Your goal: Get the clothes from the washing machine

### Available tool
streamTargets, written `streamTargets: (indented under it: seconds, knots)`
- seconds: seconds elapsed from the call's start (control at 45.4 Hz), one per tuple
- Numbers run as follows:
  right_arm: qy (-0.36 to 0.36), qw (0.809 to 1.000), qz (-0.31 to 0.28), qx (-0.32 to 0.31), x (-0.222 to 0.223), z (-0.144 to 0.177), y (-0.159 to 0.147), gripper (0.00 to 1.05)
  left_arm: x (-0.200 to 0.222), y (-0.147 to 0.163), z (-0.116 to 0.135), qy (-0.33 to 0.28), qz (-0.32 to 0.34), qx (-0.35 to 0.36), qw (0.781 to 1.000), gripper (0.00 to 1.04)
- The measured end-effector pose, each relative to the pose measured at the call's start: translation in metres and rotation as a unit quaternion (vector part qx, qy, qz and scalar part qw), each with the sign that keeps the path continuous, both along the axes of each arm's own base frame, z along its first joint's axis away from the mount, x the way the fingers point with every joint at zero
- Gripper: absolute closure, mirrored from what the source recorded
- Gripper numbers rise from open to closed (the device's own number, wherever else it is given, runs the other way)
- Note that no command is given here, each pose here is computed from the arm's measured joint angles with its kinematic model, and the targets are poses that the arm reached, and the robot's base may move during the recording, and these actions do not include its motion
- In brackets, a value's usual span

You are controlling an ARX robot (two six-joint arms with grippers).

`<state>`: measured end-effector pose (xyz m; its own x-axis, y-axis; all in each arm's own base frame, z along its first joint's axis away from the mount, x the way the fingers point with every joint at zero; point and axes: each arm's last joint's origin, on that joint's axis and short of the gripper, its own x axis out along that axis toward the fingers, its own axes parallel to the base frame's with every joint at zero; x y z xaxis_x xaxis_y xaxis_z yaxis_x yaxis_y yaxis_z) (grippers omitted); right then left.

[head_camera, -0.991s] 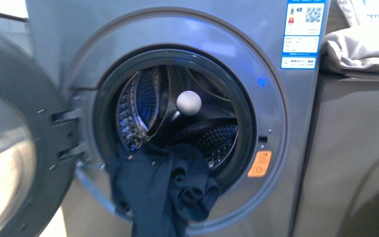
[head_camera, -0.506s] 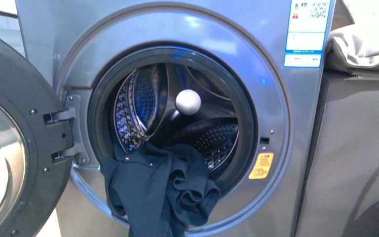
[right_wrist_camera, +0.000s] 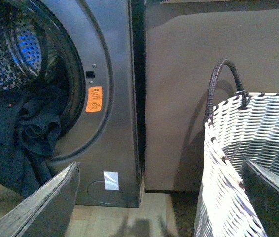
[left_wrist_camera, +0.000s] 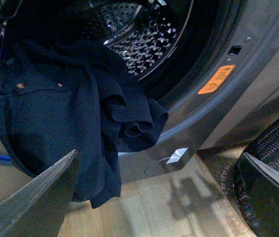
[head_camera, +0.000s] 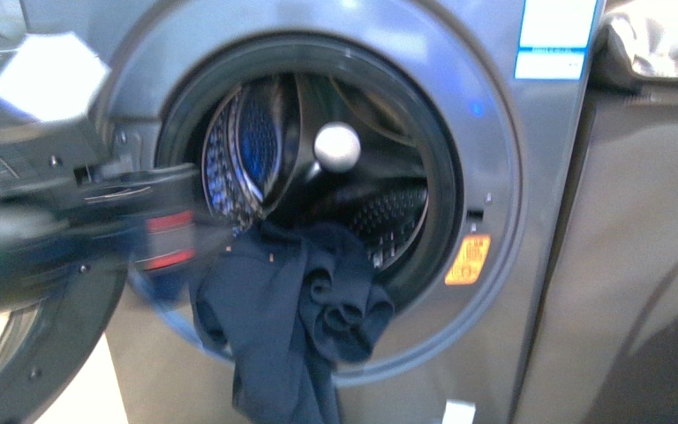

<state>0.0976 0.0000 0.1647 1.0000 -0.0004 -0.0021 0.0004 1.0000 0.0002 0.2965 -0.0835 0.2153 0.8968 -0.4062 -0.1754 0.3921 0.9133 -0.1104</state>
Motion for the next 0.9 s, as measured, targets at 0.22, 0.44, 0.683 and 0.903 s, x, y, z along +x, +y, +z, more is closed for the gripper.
streamTargets:
  seconds: [0.22,0.44,0.683,0.903]
  knots:
    - [0.000,1.000,0.000,0.000,0.000,0.000,0.000,0.07,0.053,-0.009,-0.011,0.022,0.026,0.018,0.999,0.07]
    - [0.000,1.000,0.000,0.000,0.000,0.000,0.000,0.07,0.105,-0.011,-0.029,0.044,0.052,0.048,0.997,0.07]
    - [0.000,1.000,0.000,0.000,0.000,0.000,0.000,0.07,0.137,-0.015,-0.029,0.041,0.069,0.071,0.994,0.07]
    - [0.000,1.000,0.000,0.000,0.000,0.000,0.000,0.07,0.160,-0.019,-0.024,0.036,0.076,0.096,0.992,0.07]
